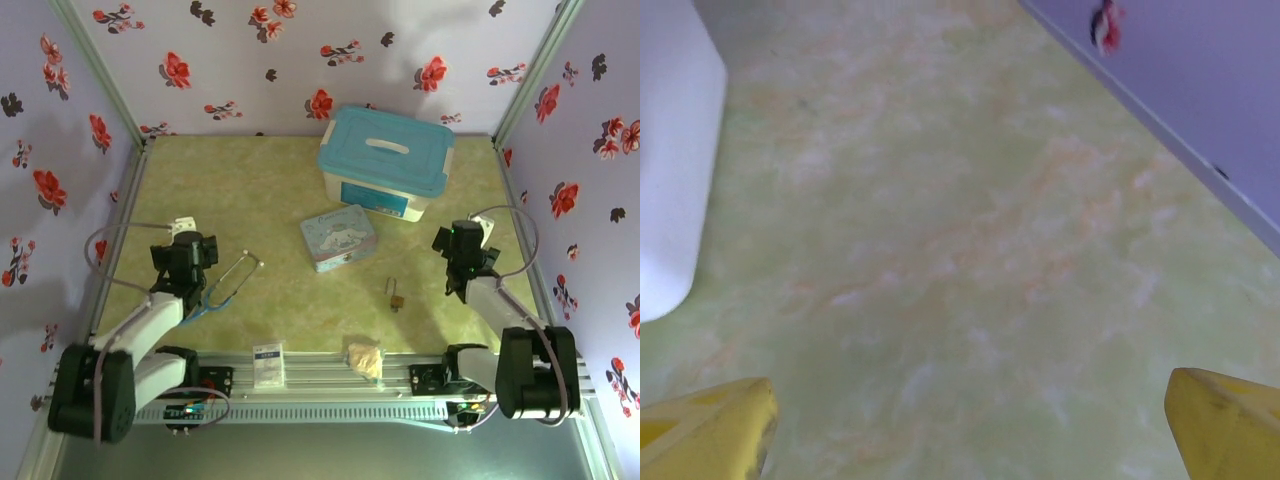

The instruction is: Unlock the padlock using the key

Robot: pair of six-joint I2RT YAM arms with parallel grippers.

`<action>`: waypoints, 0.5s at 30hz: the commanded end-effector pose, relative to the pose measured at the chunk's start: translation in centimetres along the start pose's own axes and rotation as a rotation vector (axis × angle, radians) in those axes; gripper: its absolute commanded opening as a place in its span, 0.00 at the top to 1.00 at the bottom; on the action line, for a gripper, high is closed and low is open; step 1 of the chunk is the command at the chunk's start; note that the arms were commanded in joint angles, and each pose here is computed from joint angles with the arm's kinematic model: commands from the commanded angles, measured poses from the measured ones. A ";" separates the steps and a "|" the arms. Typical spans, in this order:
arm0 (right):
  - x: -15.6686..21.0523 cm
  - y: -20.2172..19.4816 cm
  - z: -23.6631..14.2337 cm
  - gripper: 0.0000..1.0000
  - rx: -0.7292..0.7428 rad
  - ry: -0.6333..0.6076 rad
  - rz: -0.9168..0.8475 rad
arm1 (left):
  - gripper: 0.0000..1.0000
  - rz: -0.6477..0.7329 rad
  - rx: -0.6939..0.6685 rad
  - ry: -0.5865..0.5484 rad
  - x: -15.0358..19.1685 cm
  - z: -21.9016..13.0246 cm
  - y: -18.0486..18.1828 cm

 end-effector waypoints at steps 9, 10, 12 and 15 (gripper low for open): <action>-3.0 2.1 3.1 0.01 -0.099 -0.298 0.003 | 0.00 -0.144 0.167 -0.218 -3.2 4.9 -0.7; -2.4 2.4 3.8 0.01 -0.108 -0.282 -0.010 | 0.00 -0.146 0.167 -0.227 -2.5 5.4 -0.7; -2.6 2.8 4.3 0.01 -0.116 -0.313 -0.012 | 0.00 -0.132 0.174 -0.216 -2.2 5.6 -1.0; -2.5 3.1 4.7 0.01 -0.114 -0.235 -0.042 | 0.00 -0.113 0.159 -0.175 -2.4 6.3 -1.3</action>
Point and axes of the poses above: each hand's point on the last joint's axis, 136 mm out from that joint toward the fingers, its own z axis out along the fingers, its own y axis along the line the jaws close on, x = y × z, the point moved 4 cm from there along -z, back along the fingers, and after that the axes turned 10 degrees about -z, right-handed, at the moved point
